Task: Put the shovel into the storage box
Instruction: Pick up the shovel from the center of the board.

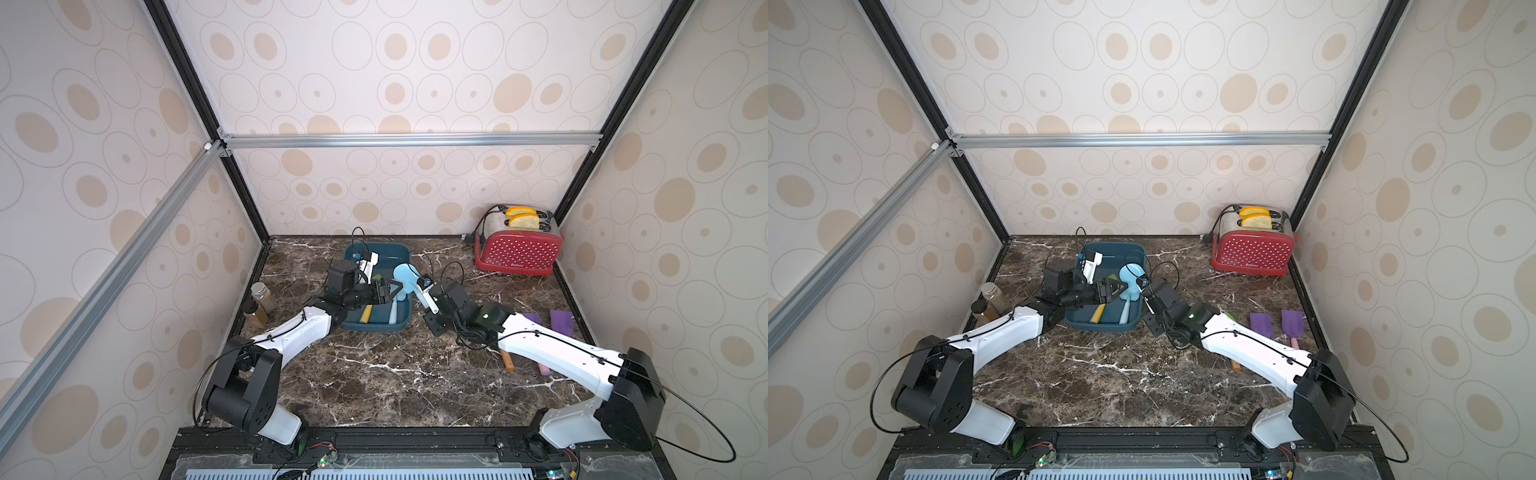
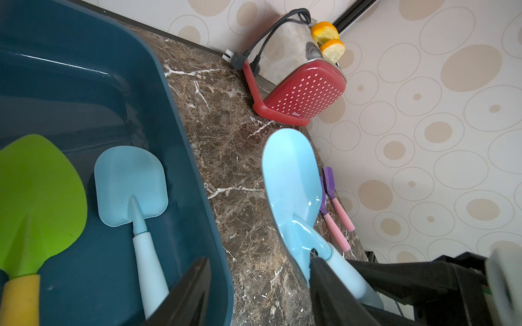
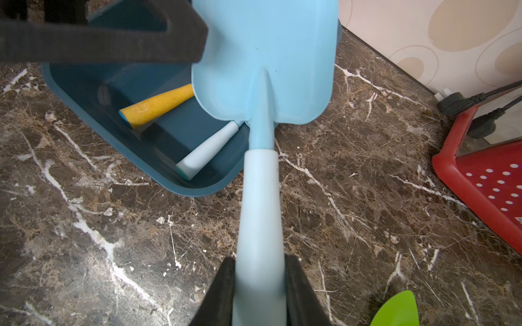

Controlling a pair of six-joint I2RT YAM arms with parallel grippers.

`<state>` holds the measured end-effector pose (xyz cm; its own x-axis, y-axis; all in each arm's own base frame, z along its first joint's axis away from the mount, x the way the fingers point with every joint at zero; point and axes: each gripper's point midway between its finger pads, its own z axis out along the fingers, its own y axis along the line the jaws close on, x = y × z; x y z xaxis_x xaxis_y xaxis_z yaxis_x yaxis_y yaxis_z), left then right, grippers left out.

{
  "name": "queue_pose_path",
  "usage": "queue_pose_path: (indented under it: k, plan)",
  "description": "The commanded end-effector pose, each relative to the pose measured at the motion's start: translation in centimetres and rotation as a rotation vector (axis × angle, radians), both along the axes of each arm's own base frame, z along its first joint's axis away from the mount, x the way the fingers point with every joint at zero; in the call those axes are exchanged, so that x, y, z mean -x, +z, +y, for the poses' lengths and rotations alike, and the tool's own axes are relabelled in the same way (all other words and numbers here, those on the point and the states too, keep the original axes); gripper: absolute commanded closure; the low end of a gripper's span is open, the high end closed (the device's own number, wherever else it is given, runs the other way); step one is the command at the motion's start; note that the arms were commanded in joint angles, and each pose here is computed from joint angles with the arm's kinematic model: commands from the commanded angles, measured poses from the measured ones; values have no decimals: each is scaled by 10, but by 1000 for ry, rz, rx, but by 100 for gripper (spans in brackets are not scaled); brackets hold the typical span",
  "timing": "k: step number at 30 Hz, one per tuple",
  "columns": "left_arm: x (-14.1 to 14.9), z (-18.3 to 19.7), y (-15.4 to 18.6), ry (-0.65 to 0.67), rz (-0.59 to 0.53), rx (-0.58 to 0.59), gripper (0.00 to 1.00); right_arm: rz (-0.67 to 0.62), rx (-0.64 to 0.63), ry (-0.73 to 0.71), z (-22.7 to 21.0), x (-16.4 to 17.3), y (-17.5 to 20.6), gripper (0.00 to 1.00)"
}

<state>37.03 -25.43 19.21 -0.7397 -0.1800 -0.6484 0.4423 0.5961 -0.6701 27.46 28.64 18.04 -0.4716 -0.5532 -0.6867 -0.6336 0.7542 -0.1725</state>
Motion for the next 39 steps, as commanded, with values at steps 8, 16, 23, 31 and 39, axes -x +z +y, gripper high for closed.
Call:
queue_pose_path:
  k: [8,16,23,31,39]
  plan:
    - [-11,-10,18,-12,-43,40,42,7,-59,32,12,3,8,100]
    - [-17,-13,20,-11,-42,49,56,15,-64,54,20,9,6,100]
    - [-22,-16,24,-15,-45,62,81,16,-55,56,21,13,3,100]
    - [-20,-17,23,-18,-37,67,100,0,-40,56,21,10,2,91]
    - [-21,-18,22,-30,-38,54,100,-46,-39,66,18,11,16,45]
